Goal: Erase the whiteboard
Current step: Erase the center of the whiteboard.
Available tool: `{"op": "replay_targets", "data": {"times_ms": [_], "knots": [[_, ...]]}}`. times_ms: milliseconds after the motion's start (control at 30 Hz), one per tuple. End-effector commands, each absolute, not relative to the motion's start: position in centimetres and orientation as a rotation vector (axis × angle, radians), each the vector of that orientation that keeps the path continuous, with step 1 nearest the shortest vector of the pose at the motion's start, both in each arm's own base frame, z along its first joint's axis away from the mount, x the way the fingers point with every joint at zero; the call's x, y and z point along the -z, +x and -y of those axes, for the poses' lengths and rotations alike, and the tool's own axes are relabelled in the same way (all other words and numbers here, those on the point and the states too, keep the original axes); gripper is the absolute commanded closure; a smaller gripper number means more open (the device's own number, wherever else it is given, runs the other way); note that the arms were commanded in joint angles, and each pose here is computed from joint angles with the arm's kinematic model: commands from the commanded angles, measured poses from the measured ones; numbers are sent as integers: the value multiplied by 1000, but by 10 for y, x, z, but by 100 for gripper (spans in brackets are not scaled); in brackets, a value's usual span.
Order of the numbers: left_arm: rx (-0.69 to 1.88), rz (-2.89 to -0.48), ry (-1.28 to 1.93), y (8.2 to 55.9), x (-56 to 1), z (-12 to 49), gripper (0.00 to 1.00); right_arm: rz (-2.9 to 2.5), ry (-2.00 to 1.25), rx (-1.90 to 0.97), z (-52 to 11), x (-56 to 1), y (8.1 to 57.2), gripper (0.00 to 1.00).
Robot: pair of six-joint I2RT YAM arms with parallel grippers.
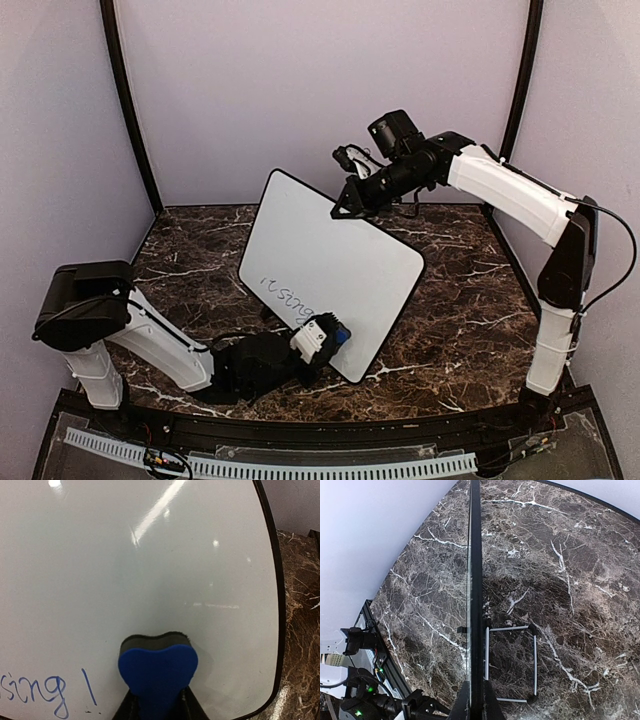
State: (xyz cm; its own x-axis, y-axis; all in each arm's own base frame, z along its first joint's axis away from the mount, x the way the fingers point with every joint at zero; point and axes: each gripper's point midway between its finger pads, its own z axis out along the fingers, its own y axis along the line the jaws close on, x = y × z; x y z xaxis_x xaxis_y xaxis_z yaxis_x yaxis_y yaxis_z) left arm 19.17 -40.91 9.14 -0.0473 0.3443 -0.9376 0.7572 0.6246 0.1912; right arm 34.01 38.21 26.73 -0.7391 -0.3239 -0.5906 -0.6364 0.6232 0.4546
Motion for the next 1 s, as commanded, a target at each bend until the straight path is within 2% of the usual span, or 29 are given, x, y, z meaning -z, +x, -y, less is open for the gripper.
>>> {"op": "replay_targets", "data": {"times_ms": [0,267,533,700,967], "knots": [[301,-1618,781,214,-105,395,100,-2452,-815,-969,-396,-257,315,100],[118,-1595,609,240,-120,358,100,-2450,-819,-968,-397,-257,315,100],[89,-1615,580,249,-118,345,100,-2450,-823,-968,-397,-256,314,100],[162,-1659,561,255,-118,336,100,-2440,-833,-978,-398,-258,313,100],[281,-1710,363,286,-159,280,100,-2416,-859,-997,-401,-259,312,100]]}}
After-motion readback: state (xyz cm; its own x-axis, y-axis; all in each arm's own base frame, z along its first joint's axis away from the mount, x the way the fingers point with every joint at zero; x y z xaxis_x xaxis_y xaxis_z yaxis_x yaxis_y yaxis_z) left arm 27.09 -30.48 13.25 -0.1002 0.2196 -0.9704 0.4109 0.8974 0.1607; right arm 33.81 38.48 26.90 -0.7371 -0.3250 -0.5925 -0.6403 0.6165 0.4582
